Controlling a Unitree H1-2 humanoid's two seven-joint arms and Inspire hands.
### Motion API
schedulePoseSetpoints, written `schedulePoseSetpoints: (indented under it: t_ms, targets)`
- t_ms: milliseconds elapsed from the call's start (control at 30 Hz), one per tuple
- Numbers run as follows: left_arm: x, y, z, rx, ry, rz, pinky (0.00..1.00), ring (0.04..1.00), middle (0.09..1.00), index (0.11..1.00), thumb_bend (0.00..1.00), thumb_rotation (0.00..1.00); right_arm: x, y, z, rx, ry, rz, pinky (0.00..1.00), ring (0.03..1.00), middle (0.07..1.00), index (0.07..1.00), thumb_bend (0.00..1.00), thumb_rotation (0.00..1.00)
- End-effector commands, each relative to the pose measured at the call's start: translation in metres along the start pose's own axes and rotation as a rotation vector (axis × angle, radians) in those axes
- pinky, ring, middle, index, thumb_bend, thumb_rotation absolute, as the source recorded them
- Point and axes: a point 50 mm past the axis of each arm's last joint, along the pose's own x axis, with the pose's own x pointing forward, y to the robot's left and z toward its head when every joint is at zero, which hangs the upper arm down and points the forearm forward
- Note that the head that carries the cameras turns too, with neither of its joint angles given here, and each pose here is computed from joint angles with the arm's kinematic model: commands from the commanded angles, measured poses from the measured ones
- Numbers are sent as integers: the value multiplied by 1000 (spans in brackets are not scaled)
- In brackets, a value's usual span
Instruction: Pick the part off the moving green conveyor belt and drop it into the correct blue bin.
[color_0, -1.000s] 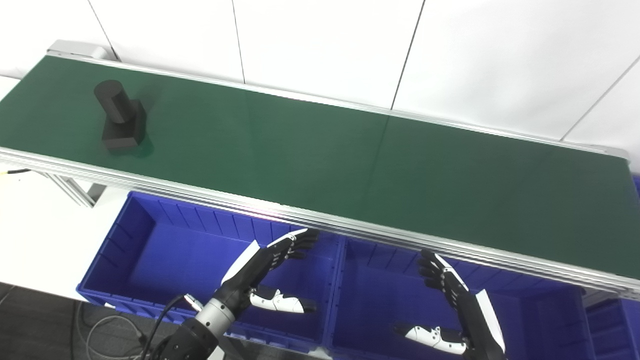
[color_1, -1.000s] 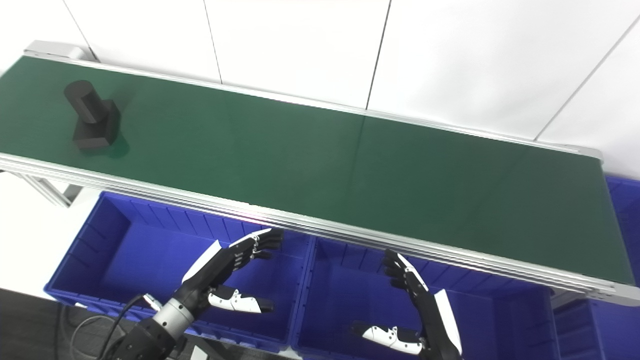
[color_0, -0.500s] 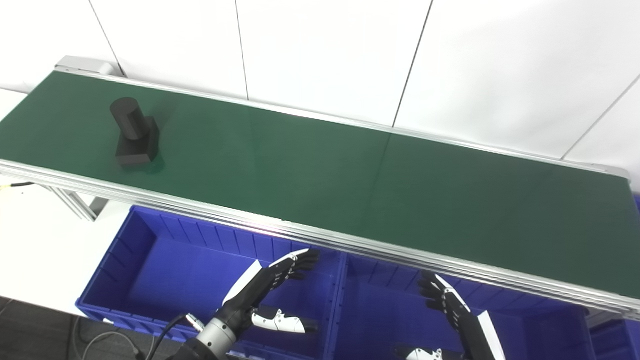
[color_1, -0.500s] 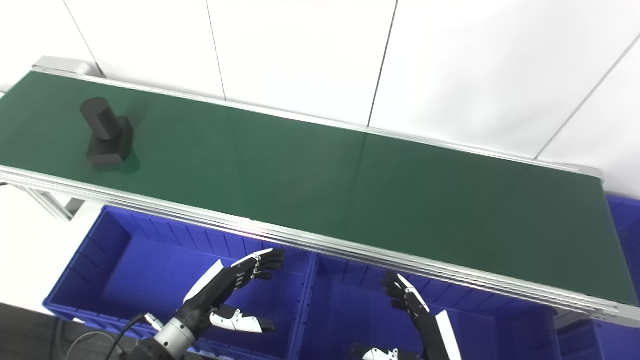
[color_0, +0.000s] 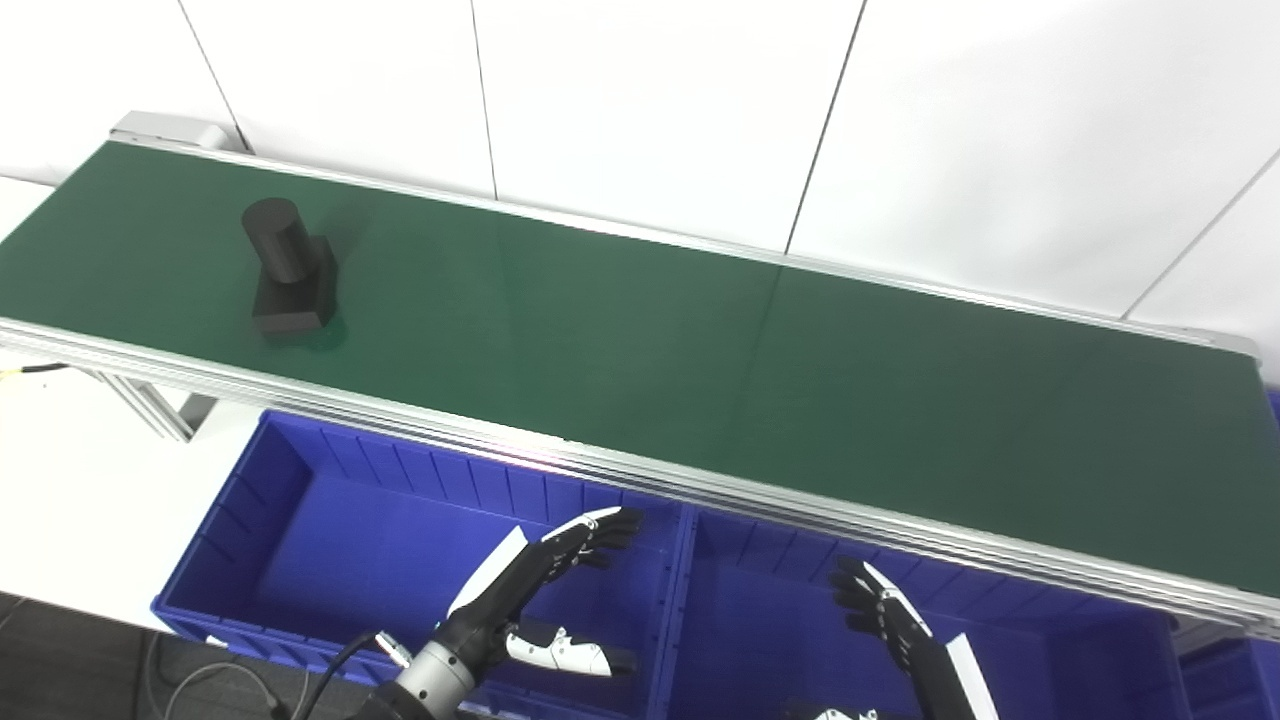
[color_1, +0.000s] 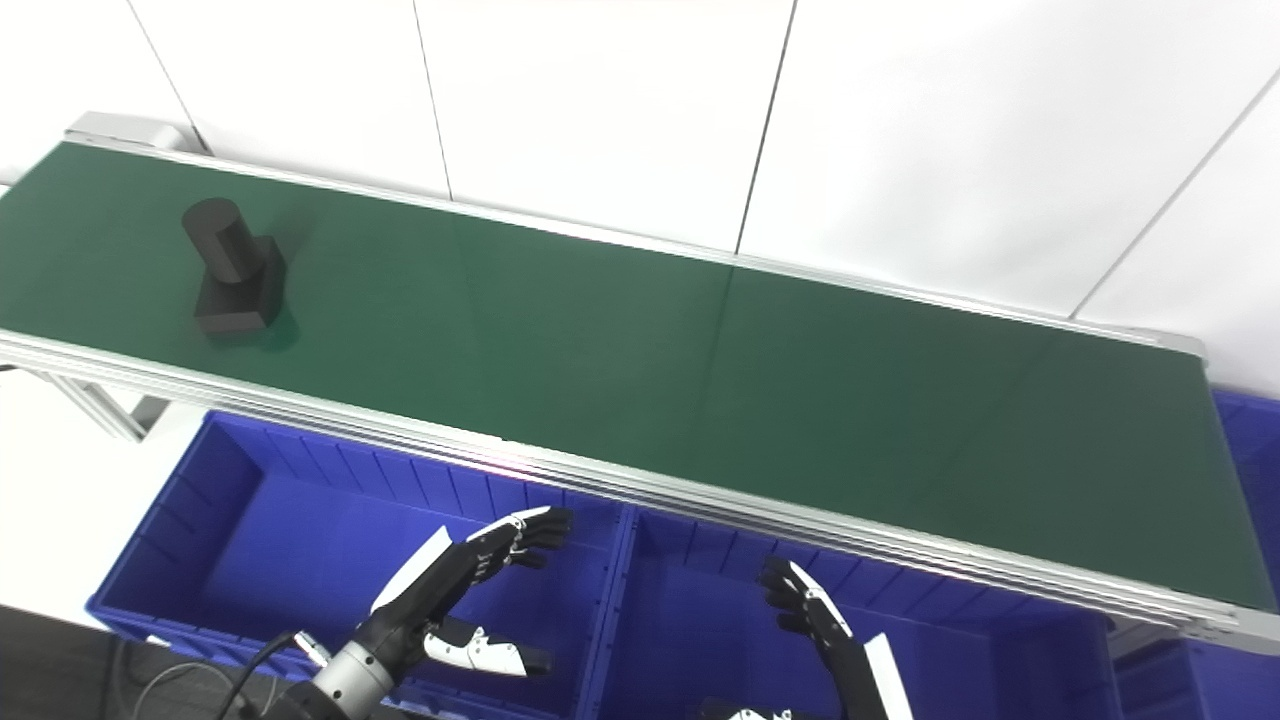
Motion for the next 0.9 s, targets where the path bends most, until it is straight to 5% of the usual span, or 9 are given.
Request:
schedulePoseSetpoints:
  t_ms: [0,733,867]
  targets:
    - [6,2,7,19,-68,10,758,825,861,865,975,395,3,-6,8,-16,-79,-11,784,829,847,886,870,281]
    - [15,-6,-9,34,-42,8,681,768,817,823,982,407,7,-6,-13,-1,-69,-24,825,835,844,883,878,190]
    - [18,-8,-10,19,-45,11,668,756,811,818,982,386,6,-9,-17,-70,-82,-36,763,801,813,879,892,232]
